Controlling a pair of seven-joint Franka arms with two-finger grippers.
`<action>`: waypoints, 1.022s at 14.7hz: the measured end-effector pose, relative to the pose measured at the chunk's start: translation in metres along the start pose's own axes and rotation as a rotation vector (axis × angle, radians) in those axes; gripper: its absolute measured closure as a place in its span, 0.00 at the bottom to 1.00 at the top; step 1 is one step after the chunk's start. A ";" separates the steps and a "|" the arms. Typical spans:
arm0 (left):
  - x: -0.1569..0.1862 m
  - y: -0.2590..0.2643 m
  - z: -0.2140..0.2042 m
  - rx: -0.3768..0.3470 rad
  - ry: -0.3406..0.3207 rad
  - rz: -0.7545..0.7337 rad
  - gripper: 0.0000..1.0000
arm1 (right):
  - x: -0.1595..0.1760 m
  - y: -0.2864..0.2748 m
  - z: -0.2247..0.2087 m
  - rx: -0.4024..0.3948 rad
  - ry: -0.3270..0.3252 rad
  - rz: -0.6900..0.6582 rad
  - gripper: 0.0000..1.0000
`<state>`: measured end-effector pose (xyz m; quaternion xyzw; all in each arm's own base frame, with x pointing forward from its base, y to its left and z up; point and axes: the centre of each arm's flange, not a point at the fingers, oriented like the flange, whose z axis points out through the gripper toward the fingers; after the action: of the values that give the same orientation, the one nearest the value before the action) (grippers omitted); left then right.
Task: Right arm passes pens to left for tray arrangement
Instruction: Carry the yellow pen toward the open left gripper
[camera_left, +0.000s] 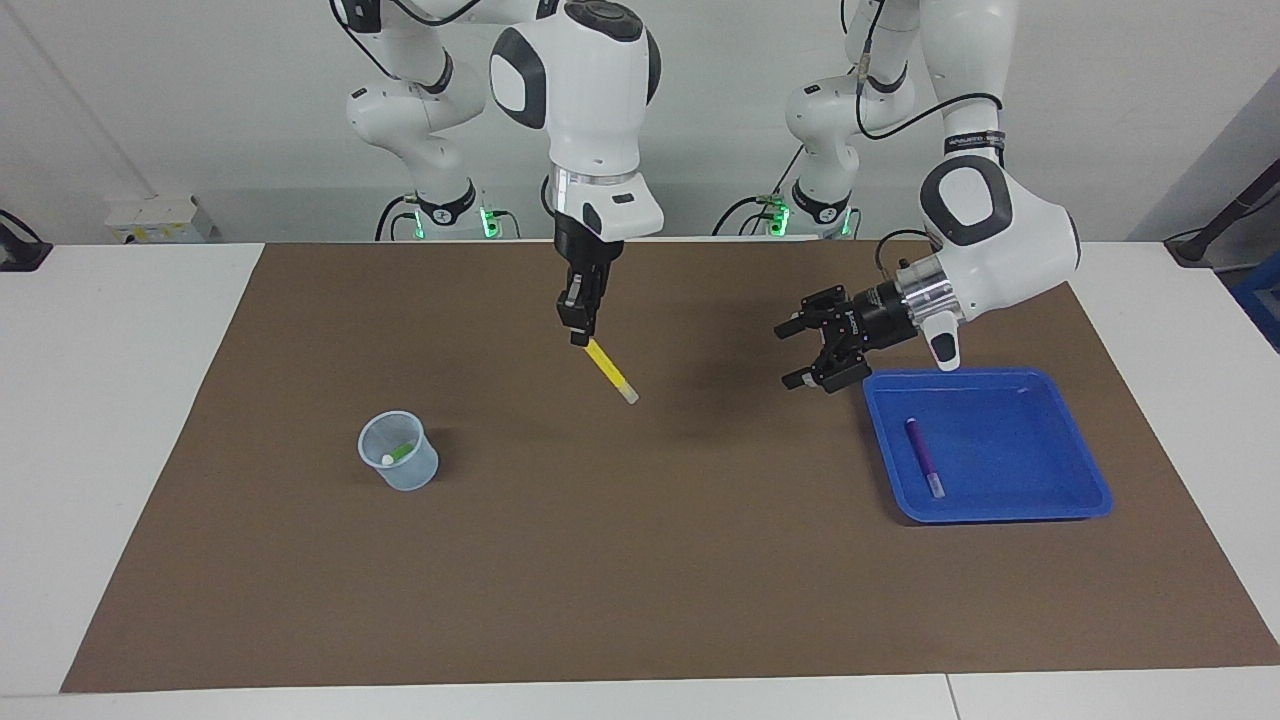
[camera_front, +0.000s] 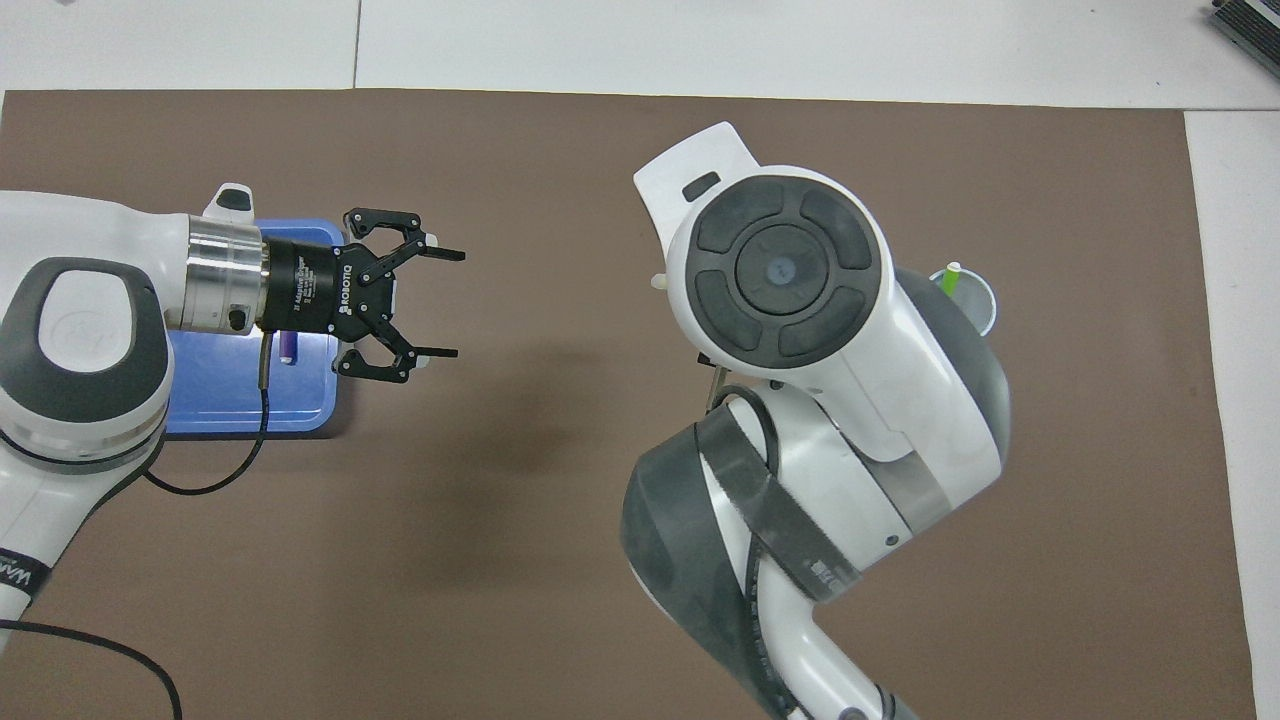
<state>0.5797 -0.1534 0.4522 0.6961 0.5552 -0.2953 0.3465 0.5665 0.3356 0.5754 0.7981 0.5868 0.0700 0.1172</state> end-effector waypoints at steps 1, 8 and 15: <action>-0.004 0.000 0.004 0.003 0.000 0.003 0.03 | 0.004 -0.002 -0.001 0.000 0.005 0.000 0.81; -0.044 0.003 0.048 -0.060 0.028 -0.029 0.03 | 0.022 -0.014 0.001 0.111 0.087 0.117 0.81; -0.058 0.004 0.061 -0.094 0.042 -0.049 0.09 | 0.048 -0.032 0.006 0.134 0.142 0.169 0.81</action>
<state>0.5697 -0.2366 0.4628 0.6713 0.5922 -0.2627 0.3599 0.5529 0.3898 0.5601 0.8437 0.5278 0.0967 0.0152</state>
